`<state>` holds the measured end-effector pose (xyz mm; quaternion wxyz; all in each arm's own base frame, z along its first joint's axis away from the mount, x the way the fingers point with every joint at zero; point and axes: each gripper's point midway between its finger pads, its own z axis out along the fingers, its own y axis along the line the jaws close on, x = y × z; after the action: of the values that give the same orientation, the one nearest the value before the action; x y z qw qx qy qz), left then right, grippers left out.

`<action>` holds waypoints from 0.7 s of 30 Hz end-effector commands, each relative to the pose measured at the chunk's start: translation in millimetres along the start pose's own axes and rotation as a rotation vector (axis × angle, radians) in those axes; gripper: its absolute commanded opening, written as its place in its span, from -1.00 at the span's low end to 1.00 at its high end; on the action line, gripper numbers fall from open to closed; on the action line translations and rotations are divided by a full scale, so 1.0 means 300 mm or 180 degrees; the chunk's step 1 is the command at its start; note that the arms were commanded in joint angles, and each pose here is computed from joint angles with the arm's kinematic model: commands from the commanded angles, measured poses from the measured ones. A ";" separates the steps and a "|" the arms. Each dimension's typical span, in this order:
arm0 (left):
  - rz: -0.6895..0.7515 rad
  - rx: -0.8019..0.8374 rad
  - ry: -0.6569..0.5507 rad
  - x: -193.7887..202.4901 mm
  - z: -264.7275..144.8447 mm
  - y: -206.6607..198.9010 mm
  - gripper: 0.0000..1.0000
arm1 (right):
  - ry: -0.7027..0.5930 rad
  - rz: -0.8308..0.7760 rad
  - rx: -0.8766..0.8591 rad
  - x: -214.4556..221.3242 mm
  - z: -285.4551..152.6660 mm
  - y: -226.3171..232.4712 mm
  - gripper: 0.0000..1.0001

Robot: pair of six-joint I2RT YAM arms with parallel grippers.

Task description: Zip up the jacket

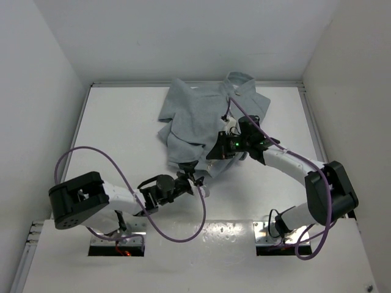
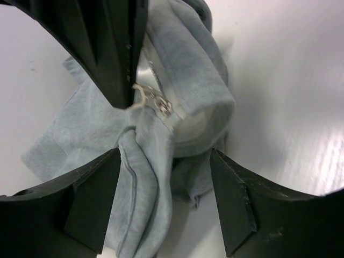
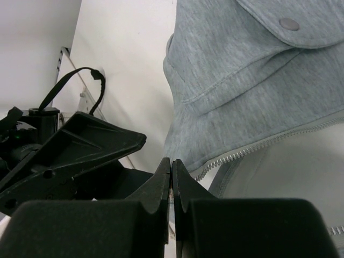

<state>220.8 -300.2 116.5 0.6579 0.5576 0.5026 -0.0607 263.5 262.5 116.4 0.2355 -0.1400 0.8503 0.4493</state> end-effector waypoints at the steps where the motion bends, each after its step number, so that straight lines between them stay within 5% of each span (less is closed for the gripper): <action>1: -0.0215 -0.0400 -0.0285 -0.087 0.040 0.107 0.45 | -0.0078 0.0003 -0.0069 -0.017 -0.016 0.015 -0.99; 14: -0.0202 -0.0372 -0.0156 -0.031 0.106 0.090 0.44 | -0.0097 0.0076 -0.0092 -0.016 -0.016 0.017 -0.99; 18: -0.0205 -0.0398 -0.0140 -0.023 0.124 0.097 0.11 | -0.0100 0.0094 -0.0081 -0.018 -0.018 0.013 -0.99; 21: -0.0217 -0.0473 -0.0176 -0.038 0.119 0.120 -0.34 | -0.0095 0.0115 -0.0033 -0.018 -0.021 0.002 -0.99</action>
<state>252.3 -313.8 109.9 0.6666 0.5257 0.5264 -0.0471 261.0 258.0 110.8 0.2230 -0.1188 0.8555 0.4520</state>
